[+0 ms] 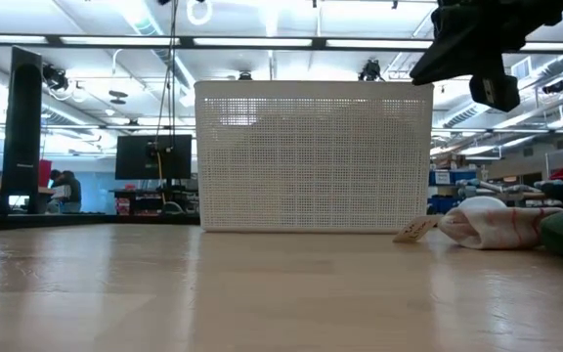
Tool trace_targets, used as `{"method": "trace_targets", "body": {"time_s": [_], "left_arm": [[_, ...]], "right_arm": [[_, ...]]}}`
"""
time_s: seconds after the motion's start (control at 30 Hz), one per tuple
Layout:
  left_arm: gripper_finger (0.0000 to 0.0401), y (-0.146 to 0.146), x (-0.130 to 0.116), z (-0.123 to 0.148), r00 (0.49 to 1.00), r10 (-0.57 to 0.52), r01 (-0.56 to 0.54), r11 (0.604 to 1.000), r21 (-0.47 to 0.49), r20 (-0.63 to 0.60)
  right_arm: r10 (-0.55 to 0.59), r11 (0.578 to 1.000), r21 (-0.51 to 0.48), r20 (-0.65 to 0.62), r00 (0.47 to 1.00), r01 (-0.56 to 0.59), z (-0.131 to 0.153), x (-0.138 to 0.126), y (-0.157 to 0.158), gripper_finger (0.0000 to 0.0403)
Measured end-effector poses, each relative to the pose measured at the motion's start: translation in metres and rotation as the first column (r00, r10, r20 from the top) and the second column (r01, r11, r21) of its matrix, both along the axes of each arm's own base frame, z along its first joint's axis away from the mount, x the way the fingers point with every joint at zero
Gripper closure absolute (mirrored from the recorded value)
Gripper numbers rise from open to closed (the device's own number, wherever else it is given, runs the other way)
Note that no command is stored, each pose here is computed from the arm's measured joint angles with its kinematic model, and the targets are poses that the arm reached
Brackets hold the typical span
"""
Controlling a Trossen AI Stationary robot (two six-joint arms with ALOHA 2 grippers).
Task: Sort clothes
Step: Put the pink striped sock into the white bin
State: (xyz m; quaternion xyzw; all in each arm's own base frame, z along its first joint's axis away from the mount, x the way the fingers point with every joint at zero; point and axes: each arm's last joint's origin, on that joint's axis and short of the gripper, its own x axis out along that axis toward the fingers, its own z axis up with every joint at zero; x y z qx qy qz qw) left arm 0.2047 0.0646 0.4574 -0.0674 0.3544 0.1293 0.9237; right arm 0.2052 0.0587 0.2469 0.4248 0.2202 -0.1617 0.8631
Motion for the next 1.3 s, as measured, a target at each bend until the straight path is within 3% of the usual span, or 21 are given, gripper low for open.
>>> {"method": "trace_targets", "body": {"time_s": [0.2,0.37,0.53,0.63,0.77,0.93,1.17,1.3], "left_arm": [[0.0282,-0.022,-0.041,-0.041,0.993,0.019,-0.013,0.998,-0.054,0.119],[0.0282,-0.028,-0.064,-0.100,0.992,0.119,-0.112,0.982,-0.153,0.041],[0.0282,-0.028,-0.079,-0.161,0.985,0.090,-0.091,0.996,0.001,-0.146],[0.0282,-0.029,-0.079,-0.183,0.977,0.082,-0.084,0.996,-0.002,-0.195],[0.0282,-0.030,-0.075,-0.182,0.985,0.002,-0.006,1.000,-0.023,-0.171],[0.0282,-0.032,-0.080,-0.179,0.992,-0.024,0.021,0.999,-0.024,-0.123],[0.0282,-0.040,-0.089,-0.169,0.985,-0.170,0.171,0.982,-0.083,0.018],[0.0282,-0.041,-0.092,-0.162,0.977,-0.182,0.191,0.979,-0.077,0.108]], "right_arm": [[-0.005,1.000,-0.026,0.012,1.000,0.005,0.011,-0.002,0.008,0.0398],[-0.021,1.000,-0.012,-0.028,0.999,0.021,0.030,-0.005,0.010,0.0400],[-0.075,0.997,-0.016,-0.187,0.979,0.074,0.042,-0.003,0.010,0.0401],[-0.090,0.996,-0.016,-0.270,0.959,0.089,0.047,0.007,0.016,0.0401],[-0.085,0.996,-0.009,-0.338,0.937,0.087,0.051,0.028,0.031,0.0402],[-0.089,0.995,0.002,-0.410,0.908,0.099,0.041,0.048,0.058,0.0402],[-0.128,0.975,0.091,-0.507,0.852,0.201,0.020,0.047,0.085,0.0402],[-0.103,0.967,0.132,-0.584,0.805,0.219,0.012,0.046,0.090,0.0402]]}}
